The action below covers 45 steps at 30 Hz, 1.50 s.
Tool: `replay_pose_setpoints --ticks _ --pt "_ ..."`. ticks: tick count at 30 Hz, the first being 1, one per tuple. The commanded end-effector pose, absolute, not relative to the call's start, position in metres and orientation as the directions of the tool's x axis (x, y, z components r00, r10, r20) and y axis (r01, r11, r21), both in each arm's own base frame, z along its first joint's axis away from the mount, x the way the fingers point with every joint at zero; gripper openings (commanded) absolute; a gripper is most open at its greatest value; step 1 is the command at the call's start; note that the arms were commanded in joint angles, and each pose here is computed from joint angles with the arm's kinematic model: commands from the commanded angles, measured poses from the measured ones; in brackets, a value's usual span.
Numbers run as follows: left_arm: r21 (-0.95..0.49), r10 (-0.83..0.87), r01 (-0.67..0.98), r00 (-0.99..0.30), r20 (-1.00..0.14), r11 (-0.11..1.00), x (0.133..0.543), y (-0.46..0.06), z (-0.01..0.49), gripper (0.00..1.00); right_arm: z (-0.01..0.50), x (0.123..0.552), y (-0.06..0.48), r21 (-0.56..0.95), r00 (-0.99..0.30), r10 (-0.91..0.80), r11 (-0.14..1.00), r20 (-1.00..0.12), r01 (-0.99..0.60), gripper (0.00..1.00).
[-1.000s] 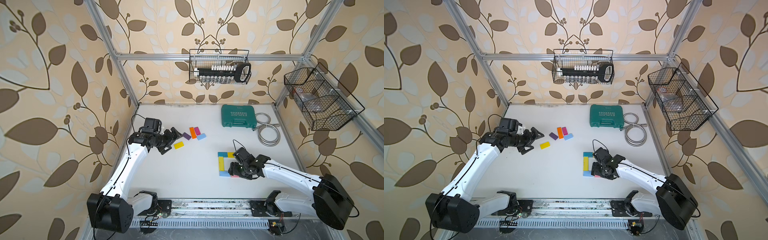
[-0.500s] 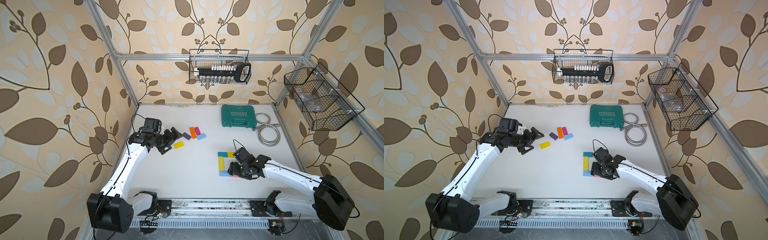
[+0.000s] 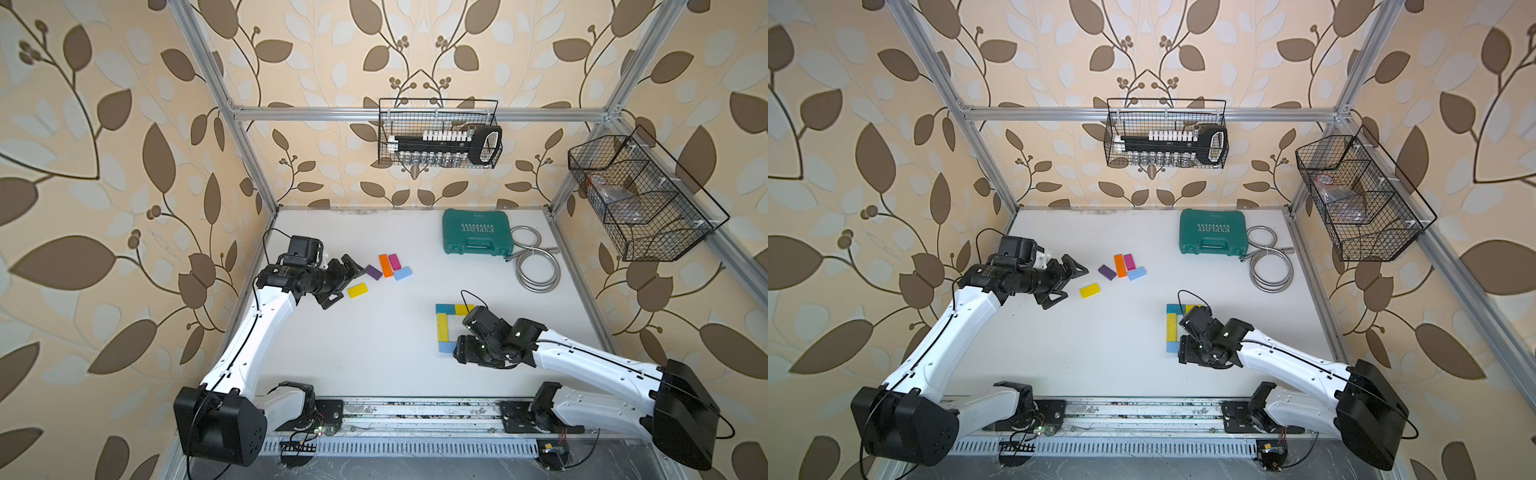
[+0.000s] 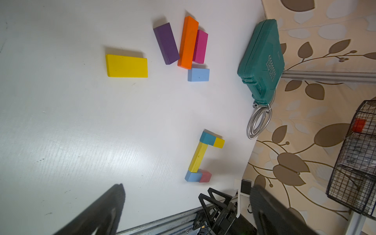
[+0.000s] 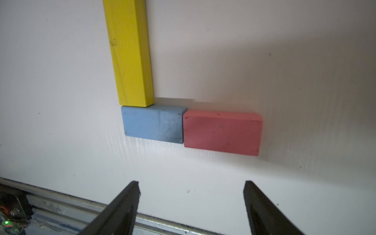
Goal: Assemble the letter c with building blocks
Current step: Assemble the building block at the center of the board.
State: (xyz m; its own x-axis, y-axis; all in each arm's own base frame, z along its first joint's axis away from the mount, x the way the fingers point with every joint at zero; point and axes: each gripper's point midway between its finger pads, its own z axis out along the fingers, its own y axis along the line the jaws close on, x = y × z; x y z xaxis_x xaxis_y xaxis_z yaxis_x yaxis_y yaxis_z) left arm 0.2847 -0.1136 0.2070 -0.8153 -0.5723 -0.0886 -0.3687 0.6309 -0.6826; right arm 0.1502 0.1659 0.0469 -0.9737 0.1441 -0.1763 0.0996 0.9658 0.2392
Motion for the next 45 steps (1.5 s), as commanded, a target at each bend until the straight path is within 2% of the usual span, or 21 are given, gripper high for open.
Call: replay_pose_setpoints --ticks 1,13,45 --pt "-0.697 -0.570 -0.338 -0.813 -0.123 0.632 0.286 -0.116 0.220 0.99 0.044 0.152 0.171 0.226 -0.970 0.161 0.967 -0.183 0.118 0.79" --pt "-0.695 -0.570 -0.339 -0.812 -0.124 0.634 0.287 -0.115 0.220 0.99 0.032 0.158 0.189 0.219 -0.970 0.151 0.970 -0.190 0.108 0.79" --pt "-0.695 -0.571 -0.342 -0.812 -0.120 0.632 0.285 -0.115 0.218 0.99 0.027 0.170 0.187 0.168 -0.970 0.132 0.981 -0.206 0.098 0.79"
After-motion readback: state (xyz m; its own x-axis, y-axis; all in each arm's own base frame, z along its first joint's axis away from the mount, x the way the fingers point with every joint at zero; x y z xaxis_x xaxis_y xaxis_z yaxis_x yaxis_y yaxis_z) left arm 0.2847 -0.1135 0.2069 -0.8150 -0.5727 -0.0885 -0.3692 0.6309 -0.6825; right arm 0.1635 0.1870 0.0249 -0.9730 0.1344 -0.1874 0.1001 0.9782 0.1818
